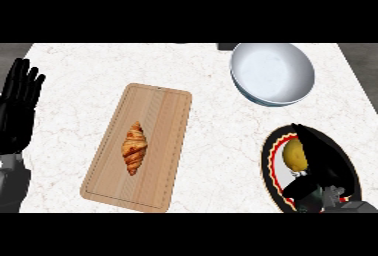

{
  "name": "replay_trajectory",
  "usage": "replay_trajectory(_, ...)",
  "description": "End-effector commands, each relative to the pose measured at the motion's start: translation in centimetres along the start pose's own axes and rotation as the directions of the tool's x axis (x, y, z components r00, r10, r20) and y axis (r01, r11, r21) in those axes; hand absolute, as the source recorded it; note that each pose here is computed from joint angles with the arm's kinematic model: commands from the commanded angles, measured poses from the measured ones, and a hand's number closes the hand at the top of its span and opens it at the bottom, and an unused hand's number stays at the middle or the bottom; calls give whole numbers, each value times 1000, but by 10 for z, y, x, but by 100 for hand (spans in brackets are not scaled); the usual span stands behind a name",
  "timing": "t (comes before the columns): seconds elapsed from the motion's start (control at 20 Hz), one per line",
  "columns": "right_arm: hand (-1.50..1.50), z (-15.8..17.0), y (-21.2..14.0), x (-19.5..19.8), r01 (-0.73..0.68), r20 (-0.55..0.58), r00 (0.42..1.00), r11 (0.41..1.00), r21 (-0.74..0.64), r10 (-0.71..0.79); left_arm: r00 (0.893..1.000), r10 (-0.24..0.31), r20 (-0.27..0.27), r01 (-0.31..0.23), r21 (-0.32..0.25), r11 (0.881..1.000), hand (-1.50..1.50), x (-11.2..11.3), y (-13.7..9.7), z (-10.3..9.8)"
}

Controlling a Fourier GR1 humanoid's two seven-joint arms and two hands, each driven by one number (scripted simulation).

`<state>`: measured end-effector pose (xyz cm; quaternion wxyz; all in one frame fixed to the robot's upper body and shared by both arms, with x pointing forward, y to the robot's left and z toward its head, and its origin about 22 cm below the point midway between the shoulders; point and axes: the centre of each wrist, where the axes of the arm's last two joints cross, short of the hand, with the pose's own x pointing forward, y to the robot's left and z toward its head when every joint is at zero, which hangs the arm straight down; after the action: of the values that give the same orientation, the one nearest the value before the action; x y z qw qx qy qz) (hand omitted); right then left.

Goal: Pick the lemon from the plate and place it in the bowl

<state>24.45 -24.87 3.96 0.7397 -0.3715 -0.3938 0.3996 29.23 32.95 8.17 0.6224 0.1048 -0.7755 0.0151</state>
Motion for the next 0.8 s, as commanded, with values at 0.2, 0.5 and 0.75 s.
replay_trajectory(0.2,-150,-16,20,-15,-4,-64,998,999,38,7,1000,-15,2,15,1,1000,0,0,-6,-2)
replay_trajectory(0.5,-150,-32,24,-29,-19,-90,996,999,41,22,1000,-5,-8,5,-7,1000,0,7,-10,5)
replay_trajectory(0.75,150,-38,24,-22,-33,5,999,997,-73,33,1000,-11,-8,11,-5,1000,0,6,-3,-9)
